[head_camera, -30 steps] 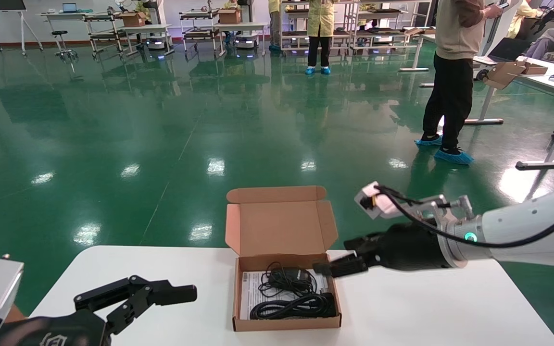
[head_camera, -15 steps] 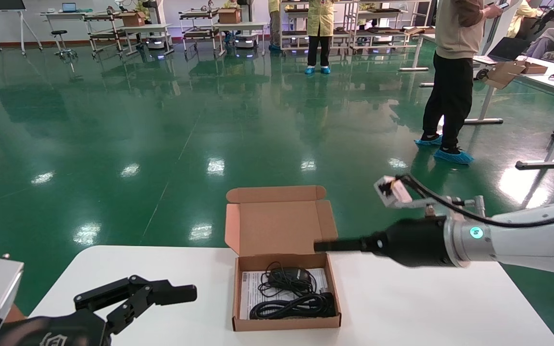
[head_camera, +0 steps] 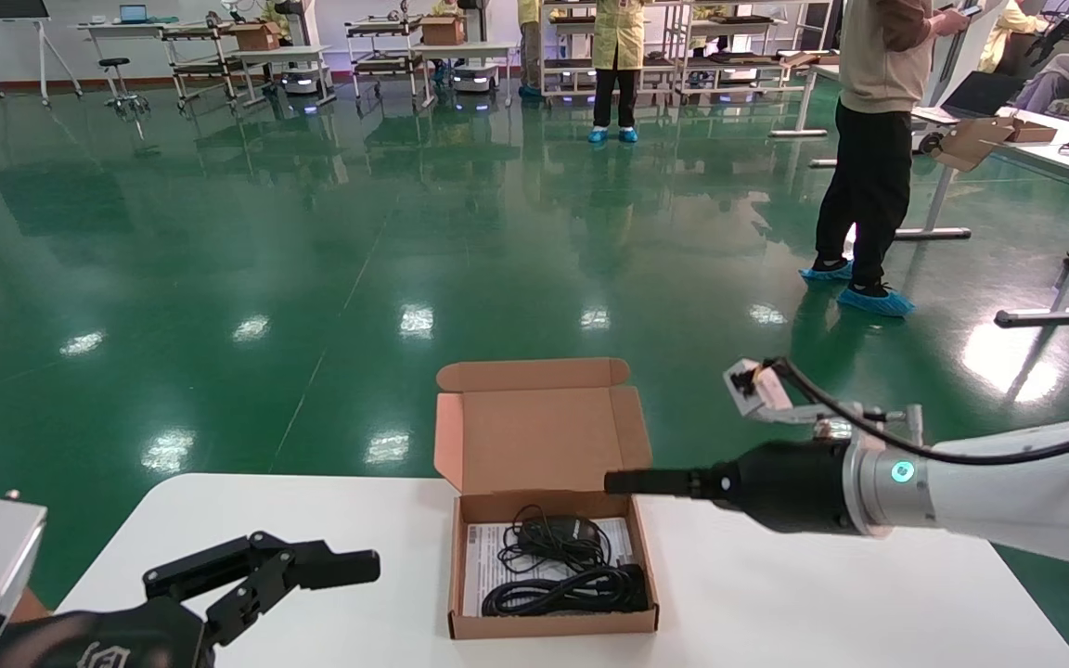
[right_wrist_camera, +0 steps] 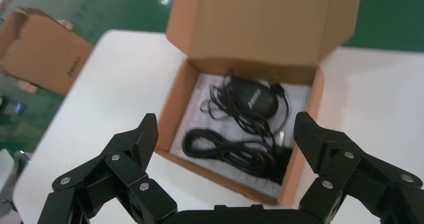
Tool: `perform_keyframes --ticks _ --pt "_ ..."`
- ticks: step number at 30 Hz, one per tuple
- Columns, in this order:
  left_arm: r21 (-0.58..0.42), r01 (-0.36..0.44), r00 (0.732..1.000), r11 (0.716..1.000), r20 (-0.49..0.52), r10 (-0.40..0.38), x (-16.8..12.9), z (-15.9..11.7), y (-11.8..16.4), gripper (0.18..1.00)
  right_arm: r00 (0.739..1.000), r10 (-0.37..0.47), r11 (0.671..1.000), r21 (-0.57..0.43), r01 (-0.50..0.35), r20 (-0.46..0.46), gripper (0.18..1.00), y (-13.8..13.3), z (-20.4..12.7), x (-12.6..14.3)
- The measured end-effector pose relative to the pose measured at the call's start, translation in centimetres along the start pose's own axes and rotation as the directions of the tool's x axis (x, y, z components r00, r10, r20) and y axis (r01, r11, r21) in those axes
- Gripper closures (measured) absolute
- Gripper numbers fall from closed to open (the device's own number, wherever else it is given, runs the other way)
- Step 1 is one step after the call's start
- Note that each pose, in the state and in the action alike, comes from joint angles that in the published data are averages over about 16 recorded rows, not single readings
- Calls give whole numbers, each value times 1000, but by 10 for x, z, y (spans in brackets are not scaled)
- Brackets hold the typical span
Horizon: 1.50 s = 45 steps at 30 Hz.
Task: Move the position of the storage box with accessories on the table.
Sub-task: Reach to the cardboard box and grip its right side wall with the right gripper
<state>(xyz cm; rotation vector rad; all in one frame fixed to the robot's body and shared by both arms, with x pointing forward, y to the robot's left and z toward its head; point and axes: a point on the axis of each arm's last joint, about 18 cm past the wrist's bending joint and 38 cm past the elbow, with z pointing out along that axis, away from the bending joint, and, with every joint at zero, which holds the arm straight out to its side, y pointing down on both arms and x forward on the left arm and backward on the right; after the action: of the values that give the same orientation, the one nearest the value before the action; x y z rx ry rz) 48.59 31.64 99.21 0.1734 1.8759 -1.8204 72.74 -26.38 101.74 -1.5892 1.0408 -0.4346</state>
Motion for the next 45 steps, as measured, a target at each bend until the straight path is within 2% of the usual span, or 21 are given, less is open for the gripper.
perform_keyframes --ticks 10,19,45 --pt "0 0 1000 1000 0 0 0 0 0 184 995 13 999 -47 -17 -99 179 18 23 10" --pt "0 0 1000 1000 0 0 0 0 0 184 989 8 998 -57 -16 -150 179 33 42 15" --pt "0 0 1000 1000 0 0 0 0 0 184 978 25 999 -37 -34 -207 179 72 68 33"
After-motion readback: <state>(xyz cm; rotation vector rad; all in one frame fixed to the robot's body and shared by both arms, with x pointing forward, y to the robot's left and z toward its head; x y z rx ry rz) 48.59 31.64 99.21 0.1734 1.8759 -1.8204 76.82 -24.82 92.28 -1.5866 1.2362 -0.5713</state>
